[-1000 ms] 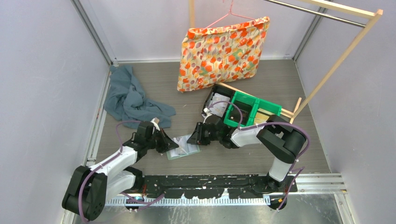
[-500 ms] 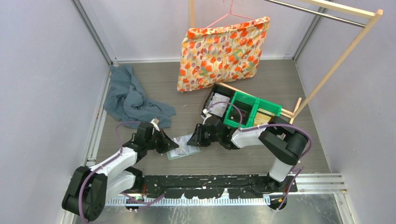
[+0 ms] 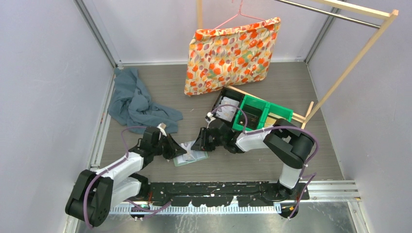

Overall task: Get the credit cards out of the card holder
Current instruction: Remove the credit card from the card holder.

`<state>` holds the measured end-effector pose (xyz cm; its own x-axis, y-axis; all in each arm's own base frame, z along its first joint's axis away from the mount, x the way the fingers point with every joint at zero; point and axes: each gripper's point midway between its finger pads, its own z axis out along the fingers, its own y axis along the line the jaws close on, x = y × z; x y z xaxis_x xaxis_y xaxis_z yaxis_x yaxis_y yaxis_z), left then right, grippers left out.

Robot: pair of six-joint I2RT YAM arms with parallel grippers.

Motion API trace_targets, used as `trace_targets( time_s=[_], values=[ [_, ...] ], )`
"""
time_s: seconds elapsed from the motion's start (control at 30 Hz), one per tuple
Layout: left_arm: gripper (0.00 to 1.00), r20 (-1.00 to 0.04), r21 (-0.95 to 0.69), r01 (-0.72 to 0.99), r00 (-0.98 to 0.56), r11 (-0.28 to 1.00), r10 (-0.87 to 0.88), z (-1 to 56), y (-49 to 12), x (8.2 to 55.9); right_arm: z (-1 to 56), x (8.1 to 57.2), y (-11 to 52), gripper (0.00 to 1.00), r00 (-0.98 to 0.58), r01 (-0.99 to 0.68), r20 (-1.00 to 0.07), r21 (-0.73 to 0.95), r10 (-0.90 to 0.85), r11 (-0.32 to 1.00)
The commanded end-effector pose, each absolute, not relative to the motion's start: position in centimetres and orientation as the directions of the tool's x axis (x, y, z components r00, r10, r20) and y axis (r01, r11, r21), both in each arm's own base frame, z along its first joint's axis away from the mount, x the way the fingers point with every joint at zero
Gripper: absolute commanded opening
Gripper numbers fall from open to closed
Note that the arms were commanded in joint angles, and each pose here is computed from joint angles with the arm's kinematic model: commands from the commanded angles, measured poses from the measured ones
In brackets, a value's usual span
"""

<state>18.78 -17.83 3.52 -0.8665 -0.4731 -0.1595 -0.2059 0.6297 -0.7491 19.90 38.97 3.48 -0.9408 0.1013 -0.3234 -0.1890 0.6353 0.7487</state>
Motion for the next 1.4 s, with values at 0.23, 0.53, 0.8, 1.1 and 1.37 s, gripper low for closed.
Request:
trace_targets(
  time_s=[0.23,0.53,0.8,1.1,1.37],
  values=[
    [0.16,-0.156,-0.725,-0.239,-0.857,0.646,-0.492,2.7,-17.0,18.3,1.3,19.9,37.9,0.31,-0.947,-0.152,-0.305,0.697,0.098,0.701],
    [0.39,-0.186,-0.764,-0.213,-0.831,0.610,-0.523,3.5,-16.9,18.0,1.3,19.8,38.1,0.32,-0.949,-0.157,-0.302,0.697,0.088,0.699],
    [0.13,-0.179,-0.781,-0.202,-0.834,0.591,-0.522,3.7,-17.4,18.5,1.2,19.8,37.9,0.32,-0.949,-0.160,-0.305,0.694,0.085,0.702],
    [0.01,-0.194,-0.764,-0.211,-0.825,0.609,-0.530,3.8,-16.8,18.2,1.2,19.7,37.9,0.31,-0.948,-0.160,-0.307,0.690,0.085,0.706],
    [0.00,-0.206,-0.742,-0.233,-0.813,0.629,-0.544,3.4,-15.9,17.7,1.0,19.8,37.7,0.31,-0.949,-0.156,-0.305,0.683,0.085,0.713]
  ],
)
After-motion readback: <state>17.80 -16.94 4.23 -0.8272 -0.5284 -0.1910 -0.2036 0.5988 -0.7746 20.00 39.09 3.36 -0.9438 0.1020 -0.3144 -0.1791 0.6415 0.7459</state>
